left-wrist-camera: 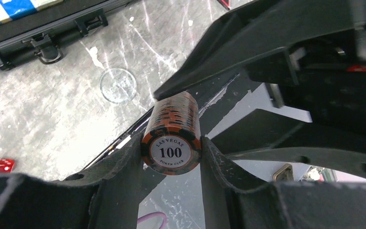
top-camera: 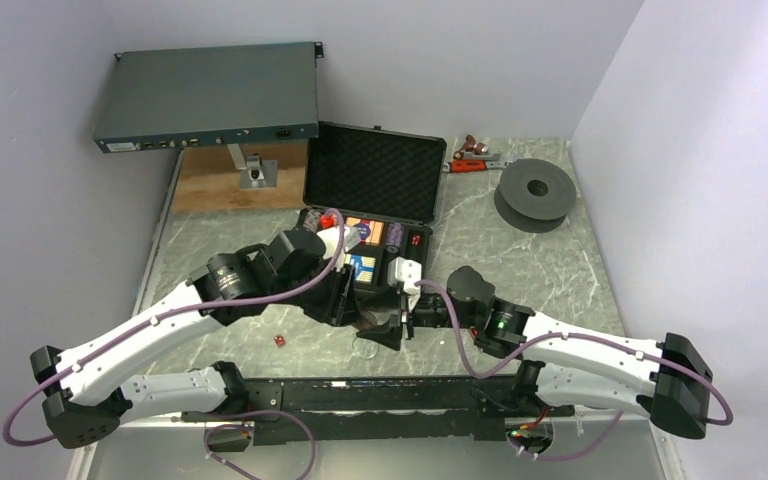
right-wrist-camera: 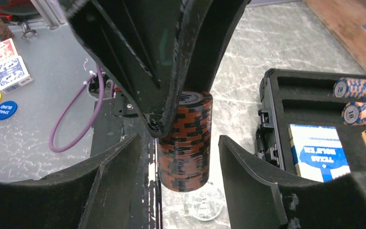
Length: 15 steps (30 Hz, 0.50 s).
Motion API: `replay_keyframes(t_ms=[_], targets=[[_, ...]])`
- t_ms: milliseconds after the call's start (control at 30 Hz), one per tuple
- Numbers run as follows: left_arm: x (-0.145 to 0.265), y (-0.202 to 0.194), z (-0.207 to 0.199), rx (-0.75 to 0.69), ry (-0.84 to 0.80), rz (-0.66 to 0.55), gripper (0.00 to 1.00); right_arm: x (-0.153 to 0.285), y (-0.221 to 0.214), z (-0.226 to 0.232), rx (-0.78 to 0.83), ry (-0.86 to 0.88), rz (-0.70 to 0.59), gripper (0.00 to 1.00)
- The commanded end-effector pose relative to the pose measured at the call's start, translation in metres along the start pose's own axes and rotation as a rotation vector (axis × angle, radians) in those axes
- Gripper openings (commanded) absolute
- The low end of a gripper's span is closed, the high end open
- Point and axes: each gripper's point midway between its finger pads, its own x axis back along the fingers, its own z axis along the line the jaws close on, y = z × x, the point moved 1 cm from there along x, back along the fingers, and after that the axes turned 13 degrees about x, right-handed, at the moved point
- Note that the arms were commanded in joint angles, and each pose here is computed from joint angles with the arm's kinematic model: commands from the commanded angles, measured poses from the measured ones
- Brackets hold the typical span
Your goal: Pack up texas hold em set
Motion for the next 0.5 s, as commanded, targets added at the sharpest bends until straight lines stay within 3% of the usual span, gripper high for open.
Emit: replay_keyframes(t_ms=[0, 100, 267, 367, 467], targets=[[0.0087, 0.0217, -0.0348, -0.037, -0.154, -0.081, 0.0, -0.009, 0.0218, -0.0042, 0.017, -0.001, -0.059, 0.64], [0.0075, 0.0243, -0.0376, -0.041, -0.16, -0.083, 0.0, -0.0082, 0.0191, -0.0067, 0.016, -0.024, -0.053, 0.64], [0.0035, 0.0249, -0.0367, -0.047, -0.152, -0.078, 0.0, -0.0037, 0.0175, -0.008, 0.019, -0.046, -0.055, 0.46], [0.0, 0.0241, -0.0344, -0.045, -0.145, -0.075, 0.0, -0.0014, 0.0173, -0.007, 0.015, -0.047, -0.056, 0.41], [-0.0003, 0.0256, -0.0355, -0.049, -0.148, -0.08, 0.0, -0.0009, 0.0146, -0.0059, 0.014, -0.043, -0.048, 0.24]])
